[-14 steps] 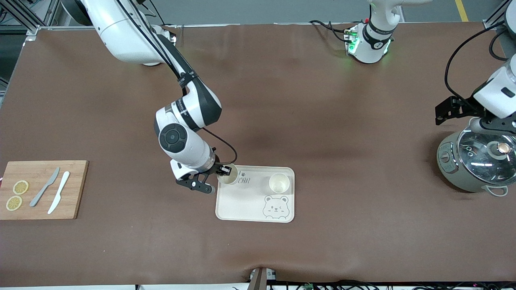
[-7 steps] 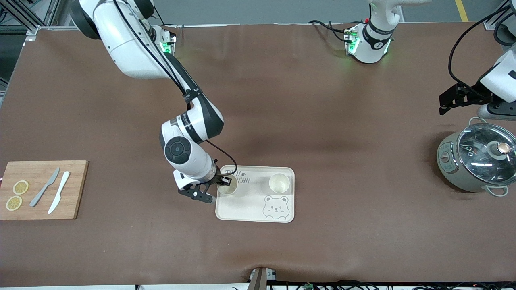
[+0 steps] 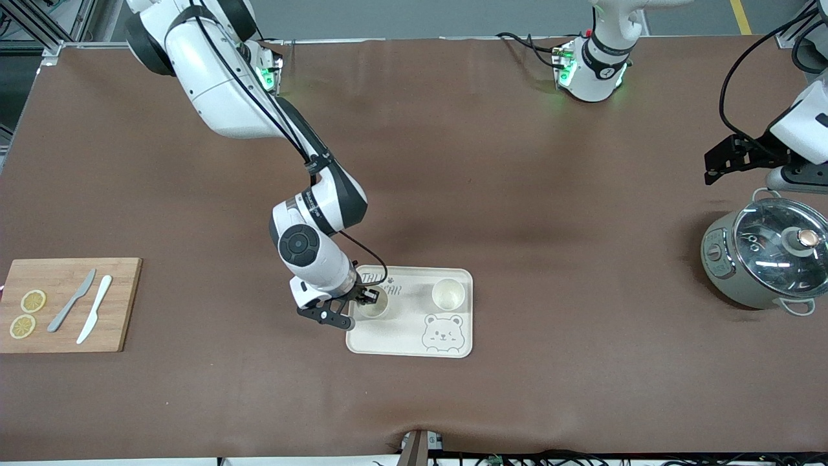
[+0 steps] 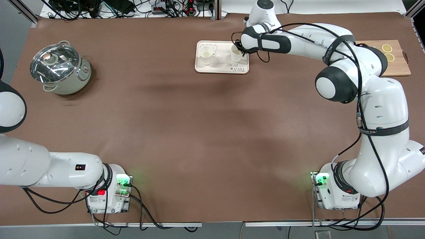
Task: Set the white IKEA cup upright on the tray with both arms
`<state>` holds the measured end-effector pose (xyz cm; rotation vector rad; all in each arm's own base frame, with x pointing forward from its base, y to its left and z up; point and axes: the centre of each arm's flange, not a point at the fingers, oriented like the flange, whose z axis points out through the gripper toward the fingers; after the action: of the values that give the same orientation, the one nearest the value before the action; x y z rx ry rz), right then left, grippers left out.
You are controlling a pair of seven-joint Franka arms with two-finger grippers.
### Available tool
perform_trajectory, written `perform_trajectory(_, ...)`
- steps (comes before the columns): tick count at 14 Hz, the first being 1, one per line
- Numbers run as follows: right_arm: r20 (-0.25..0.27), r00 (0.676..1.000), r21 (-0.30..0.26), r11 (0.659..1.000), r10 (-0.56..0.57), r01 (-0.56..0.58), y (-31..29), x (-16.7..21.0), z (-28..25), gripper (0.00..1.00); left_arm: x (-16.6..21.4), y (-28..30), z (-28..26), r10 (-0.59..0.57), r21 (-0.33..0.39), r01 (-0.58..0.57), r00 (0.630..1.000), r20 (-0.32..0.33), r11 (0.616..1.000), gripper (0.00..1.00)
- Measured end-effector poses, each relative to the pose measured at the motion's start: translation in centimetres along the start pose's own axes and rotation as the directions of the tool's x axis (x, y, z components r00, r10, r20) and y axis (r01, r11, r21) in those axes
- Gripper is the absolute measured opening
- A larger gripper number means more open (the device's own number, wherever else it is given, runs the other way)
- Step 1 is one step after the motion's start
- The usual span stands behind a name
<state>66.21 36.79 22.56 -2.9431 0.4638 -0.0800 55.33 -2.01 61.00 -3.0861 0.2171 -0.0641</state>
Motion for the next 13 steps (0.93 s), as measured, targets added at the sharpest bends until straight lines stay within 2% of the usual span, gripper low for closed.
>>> perform_trajectory(2,-0.001,1.000,0.000,1.000,0.001,-0.001,0.0,0.0,0.0,0.08,-0.1,-0.5,-0.1,-0.015,-0.022,0.015,1.000,-0.005,1.000,1.00)
perform_trajectory(3,-0.002,1.000,-0.002,1.000,0.001,-0.001,0.1,0.1,0.0,0.15,-0.1,-0.8,-0.1,-0.024,-0.035,0.024,1.000,-0.008,0.999,1.00)
perform_trajectory(11,-0.016,1.000,-0.014,1.000,-0.006,0.006,0.4,0.5,-0.1,0.98,0.2,-1.2,0.1,-0.034,-0.042,0.033,0.999,-0.024,0.999,1.00)
perform_trajectory(13,-0.019,1.000,-0.014,1.000,-0.005,0.005,0.2,0.9,-0.8,1.00,0.4,-1.2,0.4,-0.035,-0.044,0.034,0.999,-0.027,0.998,1.00)
